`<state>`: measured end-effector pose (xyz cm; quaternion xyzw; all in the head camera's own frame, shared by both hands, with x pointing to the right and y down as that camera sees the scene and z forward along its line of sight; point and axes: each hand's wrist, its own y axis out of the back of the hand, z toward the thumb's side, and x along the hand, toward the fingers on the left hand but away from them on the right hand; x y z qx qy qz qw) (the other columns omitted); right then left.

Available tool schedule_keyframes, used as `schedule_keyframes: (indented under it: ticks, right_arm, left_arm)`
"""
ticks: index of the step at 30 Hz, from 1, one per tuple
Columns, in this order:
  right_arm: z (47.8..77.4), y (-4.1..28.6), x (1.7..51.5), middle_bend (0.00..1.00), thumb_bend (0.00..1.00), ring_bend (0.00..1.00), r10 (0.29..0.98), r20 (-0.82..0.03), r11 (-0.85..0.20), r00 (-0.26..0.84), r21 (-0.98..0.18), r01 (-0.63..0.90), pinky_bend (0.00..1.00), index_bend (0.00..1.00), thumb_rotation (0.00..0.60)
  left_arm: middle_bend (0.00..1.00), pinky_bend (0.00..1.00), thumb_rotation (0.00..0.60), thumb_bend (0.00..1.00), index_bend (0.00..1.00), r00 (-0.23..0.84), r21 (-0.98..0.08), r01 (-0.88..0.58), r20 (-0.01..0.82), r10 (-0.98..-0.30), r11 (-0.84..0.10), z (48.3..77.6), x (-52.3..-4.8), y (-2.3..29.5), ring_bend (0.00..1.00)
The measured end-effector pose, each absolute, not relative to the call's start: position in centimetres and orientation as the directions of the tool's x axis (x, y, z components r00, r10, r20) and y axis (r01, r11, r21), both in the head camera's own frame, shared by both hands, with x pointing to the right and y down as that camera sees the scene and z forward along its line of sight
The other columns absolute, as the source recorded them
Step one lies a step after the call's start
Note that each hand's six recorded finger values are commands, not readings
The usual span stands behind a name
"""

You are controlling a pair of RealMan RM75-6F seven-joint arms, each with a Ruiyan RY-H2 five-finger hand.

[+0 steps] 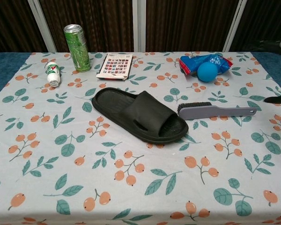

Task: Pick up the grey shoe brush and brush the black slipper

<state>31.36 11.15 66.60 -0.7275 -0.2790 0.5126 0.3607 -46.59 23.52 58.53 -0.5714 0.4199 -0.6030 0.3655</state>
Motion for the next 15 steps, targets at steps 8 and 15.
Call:
schedule_keyframes:
  ticks: [8,15]
  right_arm:
    - [72.1,8.4,24.7,0.03,0.00,0.00,0.710,-0.595,-0.627,0.376,-0.778,-0.046,0.01,0.00,0.600]
    - [74.1,8.4,22.6,0.03,0.00,0.00,0.684,-0.616,-0.635,0.390,-0.767,-0.096,0.01,0.00,0.600]
  left_arm:
    - [0.14,0.13,0.600,0.16,0.16,-0.091,-0.923,-0.044,0.386,-0.918,-0.383,58.6,-46.9,23.9,0.06]
    - [0.14,0.13,0.600,0.15,0.16,-0.088,-0.921,-0.044,0.389,-0.917,-0.387,58.8,-47.0,23.9,0.06]
